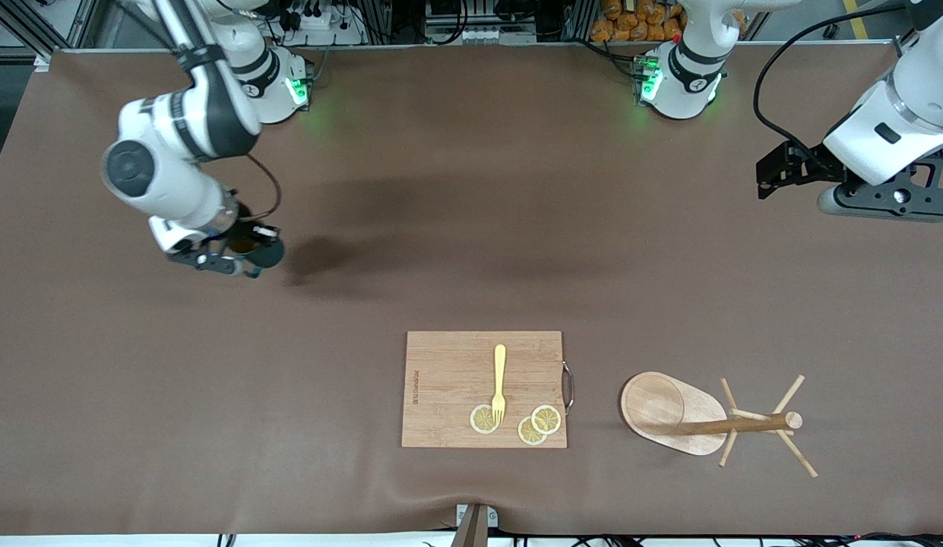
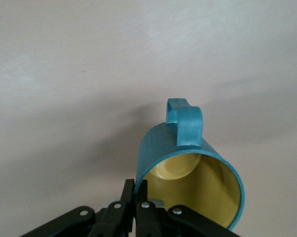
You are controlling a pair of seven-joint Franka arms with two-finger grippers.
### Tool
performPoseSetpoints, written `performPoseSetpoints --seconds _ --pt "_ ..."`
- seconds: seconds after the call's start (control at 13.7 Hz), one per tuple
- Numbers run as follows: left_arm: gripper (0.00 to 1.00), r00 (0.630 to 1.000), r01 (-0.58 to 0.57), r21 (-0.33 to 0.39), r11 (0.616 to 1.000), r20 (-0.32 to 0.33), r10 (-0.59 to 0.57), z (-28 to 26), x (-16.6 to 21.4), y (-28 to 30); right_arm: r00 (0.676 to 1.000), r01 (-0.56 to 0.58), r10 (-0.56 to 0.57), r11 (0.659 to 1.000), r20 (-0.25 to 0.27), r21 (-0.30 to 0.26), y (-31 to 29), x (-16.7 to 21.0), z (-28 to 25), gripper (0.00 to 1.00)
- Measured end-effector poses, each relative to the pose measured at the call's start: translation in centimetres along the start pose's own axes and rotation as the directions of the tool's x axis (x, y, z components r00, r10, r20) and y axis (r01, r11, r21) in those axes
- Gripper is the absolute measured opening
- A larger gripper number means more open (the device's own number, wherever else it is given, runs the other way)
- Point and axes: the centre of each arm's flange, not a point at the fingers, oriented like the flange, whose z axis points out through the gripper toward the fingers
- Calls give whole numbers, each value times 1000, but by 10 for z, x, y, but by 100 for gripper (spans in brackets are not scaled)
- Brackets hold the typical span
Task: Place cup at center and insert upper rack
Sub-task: 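Carry the teal mug with the right gripper toward the table middle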
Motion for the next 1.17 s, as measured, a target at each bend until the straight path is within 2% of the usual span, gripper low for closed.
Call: performPoseSetpoints --seconds 0.15,0.36,0.58,0.88,1.17 --pt "100 1000 0 0 1000 3 0 1 1 0 995 -95 95 995 -13 4 -48 -29 -3 4" --pt "100 1000 0 0 1000 5 0 2 1 0 972 -236 237 970 -5 50 -121 -79 -10 4" --pt "100 1000 0 0 1000 6 0 3 2 0 937 -349 350 934 -3 77 -171 -100 -14 4" --pt "100 1000 -1 0 1000 10 1 5 3 0 857 -514 515 852 18 103 -233 -108 -8 4" --pt "100 1000 -2 0 1000 11 2 6 3 1 768 -639 640 761 31 114 -300 -133 31 4"
